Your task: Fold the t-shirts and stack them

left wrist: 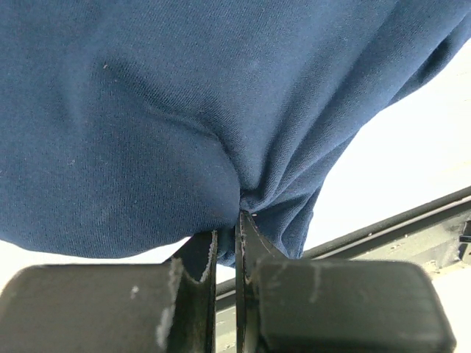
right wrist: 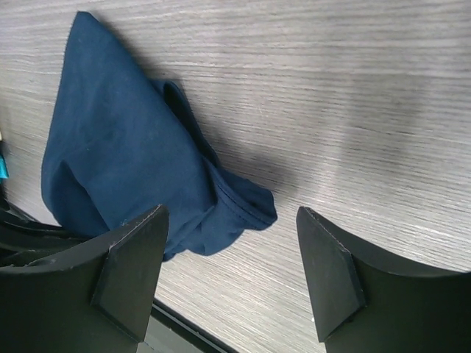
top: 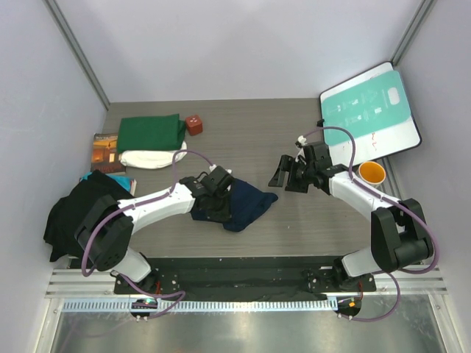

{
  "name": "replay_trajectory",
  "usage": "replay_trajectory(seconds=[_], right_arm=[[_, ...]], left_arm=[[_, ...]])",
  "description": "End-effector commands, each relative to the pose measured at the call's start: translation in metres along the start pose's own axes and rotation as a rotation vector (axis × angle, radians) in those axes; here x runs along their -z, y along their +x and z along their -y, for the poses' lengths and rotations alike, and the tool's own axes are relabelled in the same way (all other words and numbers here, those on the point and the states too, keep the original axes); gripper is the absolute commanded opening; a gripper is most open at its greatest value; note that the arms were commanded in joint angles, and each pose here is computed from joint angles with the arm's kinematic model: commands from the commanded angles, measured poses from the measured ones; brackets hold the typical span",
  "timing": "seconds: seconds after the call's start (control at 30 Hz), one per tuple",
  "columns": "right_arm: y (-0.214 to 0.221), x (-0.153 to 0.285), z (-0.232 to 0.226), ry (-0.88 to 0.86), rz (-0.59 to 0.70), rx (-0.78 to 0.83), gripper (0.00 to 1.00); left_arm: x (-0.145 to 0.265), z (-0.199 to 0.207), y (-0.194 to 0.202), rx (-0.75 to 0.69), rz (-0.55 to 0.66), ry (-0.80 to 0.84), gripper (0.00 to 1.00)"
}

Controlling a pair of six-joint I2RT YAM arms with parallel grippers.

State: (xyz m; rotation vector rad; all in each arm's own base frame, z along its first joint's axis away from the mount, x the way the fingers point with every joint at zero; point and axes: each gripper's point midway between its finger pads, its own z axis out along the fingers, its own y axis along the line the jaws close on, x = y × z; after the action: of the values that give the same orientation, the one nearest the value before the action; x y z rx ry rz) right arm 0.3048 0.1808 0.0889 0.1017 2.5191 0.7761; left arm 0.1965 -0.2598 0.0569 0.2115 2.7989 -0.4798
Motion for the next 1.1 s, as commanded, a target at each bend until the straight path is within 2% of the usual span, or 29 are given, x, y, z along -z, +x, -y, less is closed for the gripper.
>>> replay_trajectory(seconds=[0.0, 0.5, 1.07], right_arm=[[-0.009, 0.008, -0.008, -0.018, 0.038, 0.053, 0.76], [-0.01, 0.014, -0.009, -0.01, 0.046, 0.057, 0.76], [-0.012, 0.015, -0.003, 0.027, 0.063, 0.029, 0.76]], left_arm=[[0.008, 0.022, -0.01, 0.014, 0.033, 0.087, 0.0], [0.015, 0.023, -0.02, 0.014, 0.075, 0.078, 0.0], [0.013, 0.016, -0.009, 0.006, 0.065, 0.079, 0.0]])
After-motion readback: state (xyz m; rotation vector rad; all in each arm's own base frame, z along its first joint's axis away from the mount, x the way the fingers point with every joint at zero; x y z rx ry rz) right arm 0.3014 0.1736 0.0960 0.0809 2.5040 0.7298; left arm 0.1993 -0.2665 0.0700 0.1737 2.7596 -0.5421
